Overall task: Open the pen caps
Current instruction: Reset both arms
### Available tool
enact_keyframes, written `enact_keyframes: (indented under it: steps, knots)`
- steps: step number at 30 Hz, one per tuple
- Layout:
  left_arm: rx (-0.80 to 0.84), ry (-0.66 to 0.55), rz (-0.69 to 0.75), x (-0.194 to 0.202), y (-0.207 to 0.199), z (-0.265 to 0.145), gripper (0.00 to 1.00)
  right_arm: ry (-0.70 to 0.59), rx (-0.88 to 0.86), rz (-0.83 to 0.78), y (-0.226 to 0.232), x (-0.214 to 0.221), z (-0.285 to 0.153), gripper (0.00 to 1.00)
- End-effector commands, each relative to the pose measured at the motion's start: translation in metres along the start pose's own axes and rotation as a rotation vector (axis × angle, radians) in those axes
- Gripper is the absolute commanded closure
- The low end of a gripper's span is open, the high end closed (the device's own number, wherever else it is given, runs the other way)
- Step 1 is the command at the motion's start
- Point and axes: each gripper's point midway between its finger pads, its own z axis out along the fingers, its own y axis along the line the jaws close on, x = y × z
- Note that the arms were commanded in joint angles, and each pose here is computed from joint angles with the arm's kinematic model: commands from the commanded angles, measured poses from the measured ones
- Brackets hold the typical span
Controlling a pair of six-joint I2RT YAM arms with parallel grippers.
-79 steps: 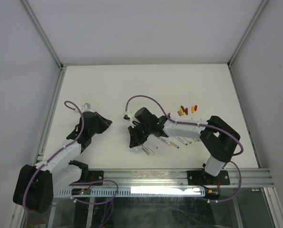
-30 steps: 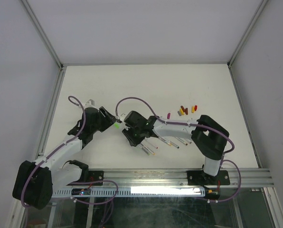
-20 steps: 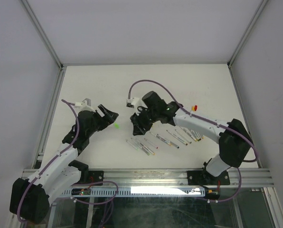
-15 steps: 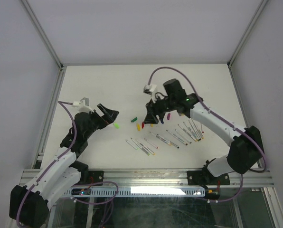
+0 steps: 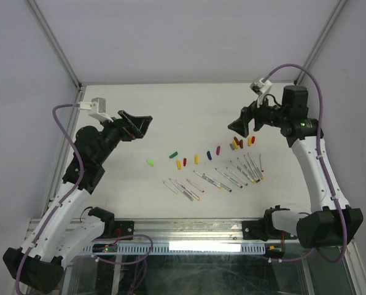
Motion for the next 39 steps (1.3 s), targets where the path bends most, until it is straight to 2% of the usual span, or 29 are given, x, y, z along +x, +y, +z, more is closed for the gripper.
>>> enact_keyframes:
  steps: [1, 8, 11, 14, 17, 21, 25, 39]
  knots:
    - [0.041, -0.058, 0.154, -0.044, -0.031, -0.011, 0.01, -0.116, 0.101, -0.051, -0.022, -0.055, -0.035, 0.02]
    - [0.001, -0.157, 0.245, -0.092, -0.048, -0.033, 0.01, -0.167, 0.171, -0.014, -0.018, -0.106, -0.066, 0.02]
    - [-0.018, -0.172, 0.278, -0.103, -0.050, -0.041, 0.01, -0.221, 0.186, -0.083, -0.002, -0.121, -0.083, 0.02]
    - [-0.044, -0.164, 0.303, -0.108, -0.049, -0.044, 0.01, -0.237, 0.188, -0.061, 0.006, -0.129, -0.091, 0.02]
    - [-0.063, -0.145, 0.324, -0.108, -0.047, -0.042, 0.01, -0.273, 0.217, 0.009, 0.010, -0.140, -0.099, 0.01]
    - [-0.050, -0.110, 0.330, -0.102, -0.048, -0.036, 0.01, -0.342, 0.360, 0.131, -0.005, -0.153, -0.114, 0.01]
    - [-0.016, -0.087, 0.328, -0.097, -0.053, -0.035, 0.01, -0.347, 0.421, 0.123, -0.013, -0.152, -0.120, 0.01]
    - [0.029, -0.032, 0.302, -0.075, -0.051, -0.025, 0.01, -0.338, 0.453, 0.110, -0.019, -0.146, -0.119, 0.01]
